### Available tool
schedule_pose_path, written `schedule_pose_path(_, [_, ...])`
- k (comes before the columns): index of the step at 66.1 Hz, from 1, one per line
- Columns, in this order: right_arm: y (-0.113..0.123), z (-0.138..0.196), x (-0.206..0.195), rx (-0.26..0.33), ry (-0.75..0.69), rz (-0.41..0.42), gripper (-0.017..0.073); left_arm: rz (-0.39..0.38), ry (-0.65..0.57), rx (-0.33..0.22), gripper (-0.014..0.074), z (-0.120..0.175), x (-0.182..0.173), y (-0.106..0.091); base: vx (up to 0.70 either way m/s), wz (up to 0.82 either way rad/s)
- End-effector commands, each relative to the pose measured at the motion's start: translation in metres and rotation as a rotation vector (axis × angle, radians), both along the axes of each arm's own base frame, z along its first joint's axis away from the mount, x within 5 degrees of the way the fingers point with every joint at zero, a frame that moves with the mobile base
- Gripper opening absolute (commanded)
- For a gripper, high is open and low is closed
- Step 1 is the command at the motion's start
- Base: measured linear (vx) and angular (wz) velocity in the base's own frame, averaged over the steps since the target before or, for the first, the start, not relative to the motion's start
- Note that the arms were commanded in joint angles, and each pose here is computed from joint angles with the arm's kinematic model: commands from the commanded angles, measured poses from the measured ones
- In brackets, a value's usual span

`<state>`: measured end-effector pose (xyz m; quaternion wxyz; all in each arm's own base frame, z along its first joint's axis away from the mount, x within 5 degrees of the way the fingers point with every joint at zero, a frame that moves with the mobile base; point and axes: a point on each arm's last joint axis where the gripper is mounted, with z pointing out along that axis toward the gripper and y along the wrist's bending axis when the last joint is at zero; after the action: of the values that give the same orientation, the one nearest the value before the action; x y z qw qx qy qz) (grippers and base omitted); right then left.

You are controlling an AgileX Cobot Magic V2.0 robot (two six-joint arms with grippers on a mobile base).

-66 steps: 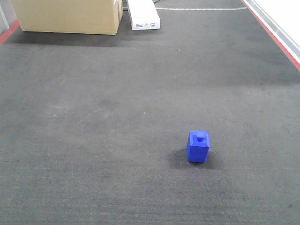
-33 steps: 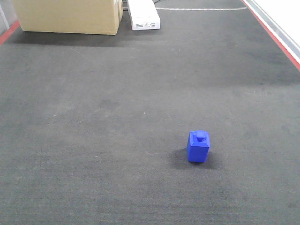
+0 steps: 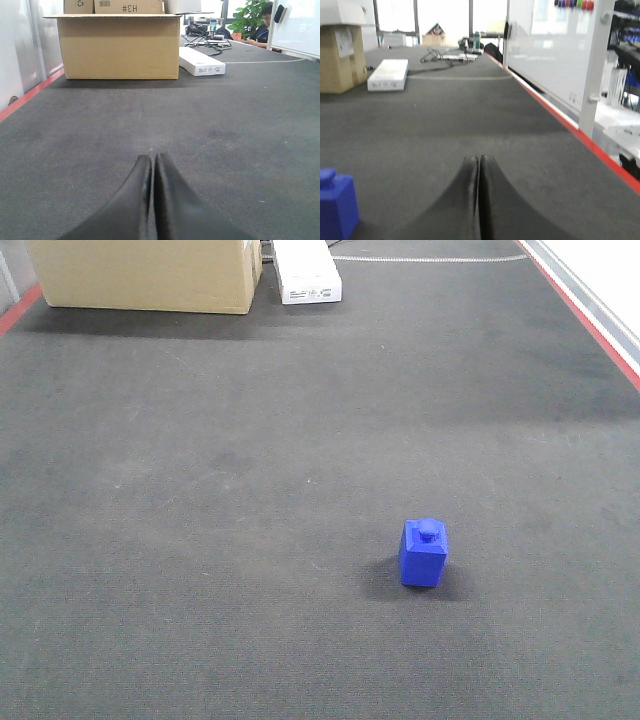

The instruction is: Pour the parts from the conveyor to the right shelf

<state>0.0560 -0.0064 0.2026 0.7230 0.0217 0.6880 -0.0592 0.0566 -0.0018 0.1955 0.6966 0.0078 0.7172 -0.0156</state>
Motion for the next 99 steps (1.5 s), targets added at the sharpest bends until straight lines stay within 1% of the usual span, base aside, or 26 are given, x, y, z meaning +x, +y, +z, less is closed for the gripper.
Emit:
schedule_pose_path(1, [0.001,0.019,-0.002,-0.025,-0.128,0.012,-0.0009,0.000,-0.111,-0.018,-0.0006,0.014,-0.002,0.000,0.00,0.00])
schedule_pose_path(5, [0.001,0.036,-0.004,-0.029,-0.152,0.009,-0.0009,0.000,-0.111,-0.018,-0.0006,0.014,-0.002,0.000,0.00,0.00])
schedule_pose_path(12, [0.001,0.063,-0.001,-0.025,-0.134,0.006,-0.0009,0.000,-0.111,-0.018,-0.0006,0.014,-0.002,0.000,0.00,0.00])
schedule_pose_path(16, [0.000,0.081,0.004,-0.006,-0.102,0.004,-0.0009,0.000,-0.111,-0.018,-0.0006,0.014,-0.002,0.000,0.00,0.00])
schedule_pose_path(19, [-0.001,0.089,0.011,0.014,-0.043,0.002,-0.0009,0.000,-0.111,-0.018,-0.0006,0.014,-0.002,0.000,0.00,0.00])
schedule_pose_path(23, [-0.002,0.098,0.020,0.061,0.033,0.002,-0.0009,0.000,-0.111,-0.018,-0.0006,0.014,-0.002,0.000,0.00,0.00])
schedule_pose_path(29, [-0.003,0.102,0.030,0.092,0.117,0.002,-0.0009,-0.001,-0.111,-0.018,-0.0006,0.014,-0.002,0.000,0.00,0.00])
schedule_pose_path(37, [-0.004,0.101,0.039,0.084,0.158,0.000,-0.0009,-0.001,-0.111,-0.018,-0.0006,0.014,-0.002,0.000,0.00,0.00])
schedule_pose_path(40, [-0.004,0.100,0.041,0.091,0.171,0.000,-0.0009,-0.001,-0.111,-0.018,-0.0006,0.014,-0.002,0.000,0.00,0.00])
schedule_pose_path(42, [-0.004,0.099,0.043,0.106,0.181,0.001,-0.0009,-0.001,-0.111,-0.018,-0.0006,0.014,-0.002,0.000,0.00,0.00])
schedule_pose_path(44, [-0.004,0.098,0.043,0.106,0.192,0.001,-0.0009,-0.001,-0.111,-0.018,-0.0006,0.014,-0.002,0.000,0.00,0.00])
schedule_pose_path(46, [-0.005,0.097,0.044,0.089,0.205,-0.001,-0.0009,-0.001,-0.111,-0.018,-0.0006,0.014,-0.002,0.000,0.00,0.00])
schedule_pose_path(49, [-0.005,0.096,0.044,0.079,0.213,-0.003,-0.0008,-0.001,-0.111,-0.018,-0.0006,0.014,-0.002,0.000,0.00,0.00])
schedule_pose_path(54, [-0.004,0.096,0.044,0.109,0.225,-0.001,-0.0002,-0.001,-0.111,-0.018,-0.0006,0.014,-0.002,0.000,0.00,0.00])
schedule_pose_path(58, [-0.005,0.096,0.046,0.110,0.250,-0.002,0.0012,-0.001,-0.111,-0.018,-0.0006,0.014,-0.002,0.000,0.00,0.00])
schedule_pose_path(67, [-0.006,0.104,0.056,0.114,0.346,-0.005,0.0097,-0.001,-0.111,-0.018,-0.0006,0.014,-0.002,0.000,0.00,0.00])
schedule_pose_path(74, [-0.007,0.110,0.069,0.123,0.426,-0.008,0.0206,-0.001,-0.111,-0.018,-0.0006,0.014,-0.002,0.000,0.00,0.00])
schedule_pose_path(76, [-0.007,0.111,0.073,0.133,0.445,-0.006,0.0246,-0.001,-0.111,-0.018,-0.0006,0.014,-0.002,0.000,0.00,0.00])
schedule_pose_path(87, [-0.009,0.117,0.093,0.145,0.532,-0.005,0.0432,-0.001,-0.111,-0.018,-0.0006,0.014,-0.002,0.000,0.00,0.00])
schedule_pose_path(92, [-0.006,0.120,0.102,0.121,0.574,0.022,0.0493,-0.001,-0.111,-0.018,-0.0006,0.014,-0.002,0.000,0.00,0.00])
schedule_pose_path(94, [-0.003,0.121,0.107,0.097,0.594,0.044,0.0512,-0.001,-0.111,-0.018,-0.0006,0.014,-0.002,0.000,0.00,0.00])
schedule_pose_path(99, [0.005,0.125,0.117,0.076,0.637,0.095,0.0535,-0.001,-0.111,-0.018,-0.0006,0.014,-0.002,0.000,0.00,0.00])
